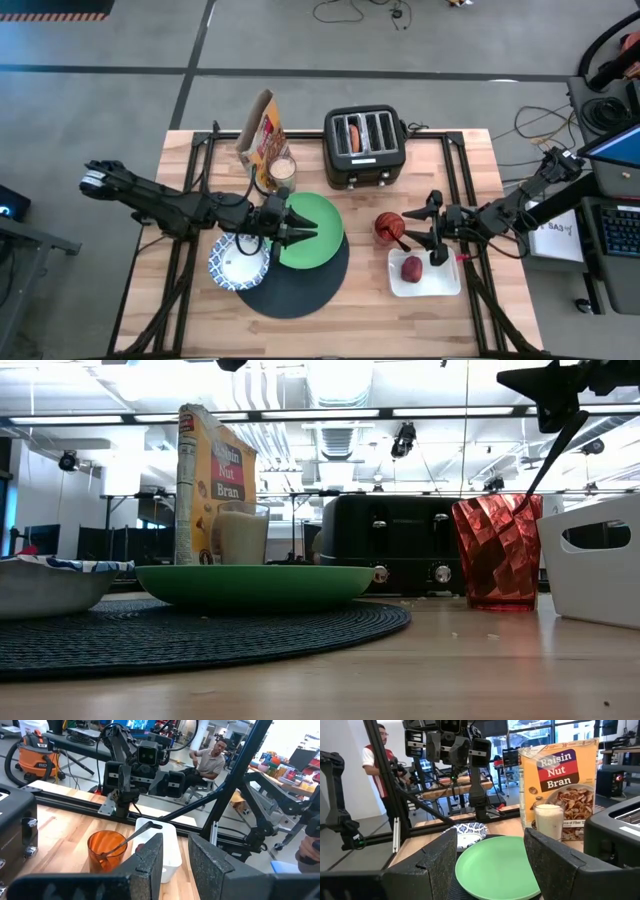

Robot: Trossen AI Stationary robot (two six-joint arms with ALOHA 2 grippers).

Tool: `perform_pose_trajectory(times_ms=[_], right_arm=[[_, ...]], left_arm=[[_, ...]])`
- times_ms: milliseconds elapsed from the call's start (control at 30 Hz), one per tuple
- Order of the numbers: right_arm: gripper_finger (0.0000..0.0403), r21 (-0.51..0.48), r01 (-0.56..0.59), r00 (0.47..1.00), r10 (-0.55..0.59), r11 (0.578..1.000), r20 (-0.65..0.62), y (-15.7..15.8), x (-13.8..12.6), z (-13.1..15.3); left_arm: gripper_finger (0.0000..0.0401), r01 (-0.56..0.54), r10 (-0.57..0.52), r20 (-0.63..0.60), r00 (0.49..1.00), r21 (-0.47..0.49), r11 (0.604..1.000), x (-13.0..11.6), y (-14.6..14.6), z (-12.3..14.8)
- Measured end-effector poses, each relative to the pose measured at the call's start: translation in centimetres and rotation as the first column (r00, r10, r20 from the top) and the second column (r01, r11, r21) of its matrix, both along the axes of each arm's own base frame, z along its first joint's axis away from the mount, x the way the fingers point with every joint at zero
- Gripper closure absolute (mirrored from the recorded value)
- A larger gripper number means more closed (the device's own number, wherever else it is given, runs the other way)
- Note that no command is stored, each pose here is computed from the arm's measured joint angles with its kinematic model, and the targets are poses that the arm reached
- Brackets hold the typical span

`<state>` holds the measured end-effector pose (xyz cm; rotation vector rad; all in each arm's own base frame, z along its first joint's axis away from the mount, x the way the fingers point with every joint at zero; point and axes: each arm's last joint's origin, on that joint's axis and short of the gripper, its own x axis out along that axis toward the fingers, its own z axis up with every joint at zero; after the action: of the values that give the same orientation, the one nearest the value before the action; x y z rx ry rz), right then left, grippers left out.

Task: Arrange a breakfast setting
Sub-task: Pour the cereal from the cereal box into the white bowl

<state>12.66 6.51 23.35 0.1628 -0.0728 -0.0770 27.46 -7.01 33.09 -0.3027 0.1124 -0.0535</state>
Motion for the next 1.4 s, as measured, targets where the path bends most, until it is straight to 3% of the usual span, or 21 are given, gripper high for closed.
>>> perform_pose_trajectory(times_ms=[400, 1000, 1233, 1400], right_arm=[[0.0184, 0.030, -0.002, 1.000, 0.003, 1.000, -0.001, 0.0, 0.0, 0.0], [0.0184, 0.037, -0.004, 1.000, 0.004, 0.999, -0.014, 0.0, 0.0, -0.2], [0.0184, 0.038, -0.004, 1.000, 0.004, 0.999, -0.016, 0.0, 0.0, -0.2], [0.0184, 0.038, -0.004, 1.000, 0.004, 0.999, -0.015, 0.0, 0.0, -0.2]], left_arm=[[0.0326, 0.000, 0.000, 0.009, 1.000, -0.003, 1.000, -0.2, 0.1, 0.3], [0.0326, 0.011, -0.014, 0.101, 0.995, 0.031, 0.999, -2.7, 0.5, 2.7], [0.0329, 0.046, -0.041, 0.067, 0.997, -0.068, 0.997, -3.1, -0.9, 2.5], [0.0353, -0.032, 0.033, 0.012, 0.999, -0.097, 0.995, -4.5, -2.6, 2.2]])
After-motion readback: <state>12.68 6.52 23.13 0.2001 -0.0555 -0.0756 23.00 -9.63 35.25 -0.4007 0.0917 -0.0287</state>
